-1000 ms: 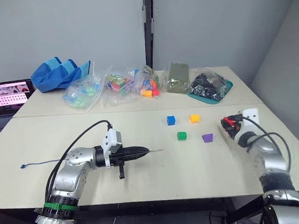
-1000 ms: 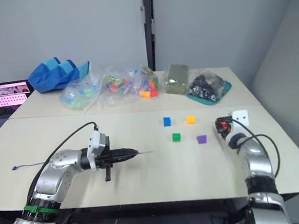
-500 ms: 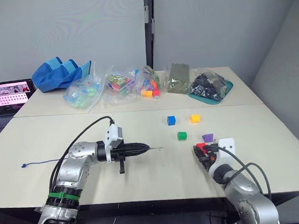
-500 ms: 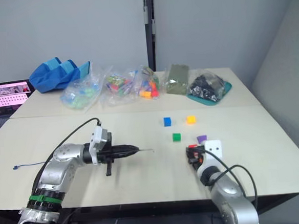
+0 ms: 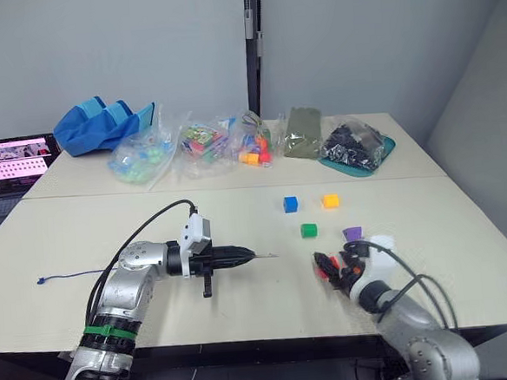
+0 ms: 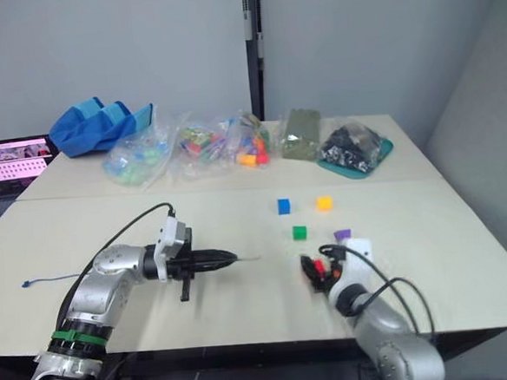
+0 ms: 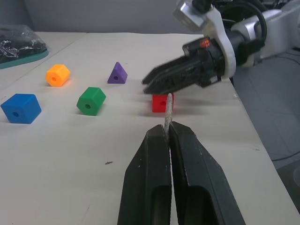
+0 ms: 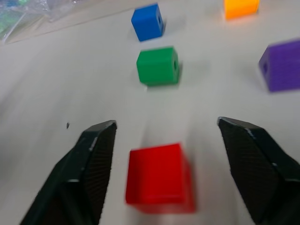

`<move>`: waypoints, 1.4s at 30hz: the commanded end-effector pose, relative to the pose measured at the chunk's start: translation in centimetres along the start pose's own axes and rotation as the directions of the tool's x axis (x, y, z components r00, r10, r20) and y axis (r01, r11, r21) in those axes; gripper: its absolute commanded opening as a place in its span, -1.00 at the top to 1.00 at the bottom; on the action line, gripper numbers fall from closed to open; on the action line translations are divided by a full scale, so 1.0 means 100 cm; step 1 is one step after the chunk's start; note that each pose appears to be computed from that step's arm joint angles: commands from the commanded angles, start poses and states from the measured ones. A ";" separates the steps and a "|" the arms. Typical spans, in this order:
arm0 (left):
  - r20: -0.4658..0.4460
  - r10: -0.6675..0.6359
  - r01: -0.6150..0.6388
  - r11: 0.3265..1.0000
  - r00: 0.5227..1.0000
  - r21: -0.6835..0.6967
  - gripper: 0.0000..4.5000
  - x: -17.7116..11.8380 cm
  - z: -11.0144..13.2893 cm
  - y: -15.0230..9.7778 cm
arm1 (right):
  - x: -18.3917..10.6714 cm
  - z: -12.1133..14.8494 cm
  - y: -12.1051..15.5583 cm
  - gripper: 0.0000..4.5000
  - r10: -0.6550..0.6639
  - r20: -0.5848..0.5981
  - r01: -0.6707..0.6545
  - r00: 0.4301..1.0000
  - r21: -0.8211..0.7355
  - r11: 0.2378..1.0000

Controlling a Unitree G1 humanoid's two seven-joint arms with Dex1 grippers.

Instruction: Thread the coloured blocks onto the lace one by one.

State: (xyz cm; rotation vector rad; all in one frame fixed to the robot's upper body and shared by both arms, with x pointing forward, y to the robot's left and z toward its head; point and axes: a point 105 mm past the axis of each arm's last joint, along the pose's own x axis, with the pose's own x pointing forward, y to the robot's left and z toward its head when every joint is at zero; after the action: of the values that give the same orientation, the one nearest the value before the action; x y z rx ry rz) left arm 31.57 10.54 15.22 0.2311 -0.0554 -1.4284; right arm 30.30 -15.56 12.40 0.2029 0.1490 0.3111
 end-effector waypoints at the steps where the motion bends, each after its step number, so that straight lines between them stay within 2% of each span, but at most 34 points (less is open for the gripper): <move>1: 0.024 0.023 -0.024 0.999 0.999 0.030 1.00 -0.003 0.007 -0.002 | -0.011 0.030 0.015 -0.99 0.221 -0.002 -0.220 0.975 -0.112 0.969; 3: 0.023 0.038 -0.038 0.999 0.999 0.026 1.00 -0.005 0.005 -0.005 | -0.014 0.038 0.020 -0.99 0.336 -0.069 -0.343 0.939 -0.217 0.914; 7: 0.029 0.053 -0.053 0.999 0.998 0.001 1.00 -0.005 0.002 -0.011 | -0.011 0.055 0.010 -0.99 0.421 -0.155 -0.448 0.894 -0.371 0.813; 11: 0.023 0.069 -0.069 0.998 0.997 0.000 1.00 -0.003 -0.002 -0.019 | -0.006 0.052 0.007 -0.99 0.518 -0.351 -0.626 0.780 -0.475 0.619; 15: 0.034 0.088 -0.088 0.996 0.996 0.001 1.00 0.000 0.000 -0.021 | 0.004 0.038 0.003 -0.99 0.515 -0.574 -0.767 0.637 -0.541 0.345; 20: 0.013 0.084 -0.084 0.996 0.996 0.009 1.00 0.002 -0.007 -0.024 | 0.020 0.031 0.003 -0.99 0.472 -0.709 -0.839 0.523 -0.526 0.139; 22: 0.000 0.080 -0.080 0.997 0.997 0.008 1.00 0.001 -0.012 -0.024 | 0.024 0.025 0.001 -0.99 0.426 -0.764 -0.863 0.484 -0.497 0.090; 26: -0.008 0.081 -0.081 0.997 0.997 0.010 1.00 0.003 -0.018 -0.026 | 0.033 0.016 -0.005 -0.99 0.375 -0.781 -0.860 0.500 -0.500 0.104; 30: -0.001 0.091 -0.091 0.996 0.996 0.015 1.00 0.006 -0.019 -0.025 | 0.037 0.014 -0.007 -0.46 0.390 -0.758 -0.849 0.524 -0.504 0.160; 36: 0.002 0.097 -0.097 0.995 0.995 -0.025 1.00 0.008 -0.023 -0.026 | 0.031 0.013 0.004 0.44 0.421 -0.742 -0.848 0.522 -0.505 0.163; 42: -0.043 0.080 -0.081 0.997 0.996 -0.010 1.00 0.006 -0.031 -0.026 | 0.021 0.005 0.042 0.47 0.526 -0.696 -0.867 0.489 -0.452 0.208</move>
State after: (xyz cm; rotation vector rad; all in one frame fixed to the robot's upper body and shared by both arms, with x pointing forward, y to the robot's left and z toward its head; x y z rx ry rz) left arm 29.71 9.96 11.37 0.2036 -0.0064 -1.3302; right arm 31.45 -12.07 12.50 -0.7846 0.3659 1.3935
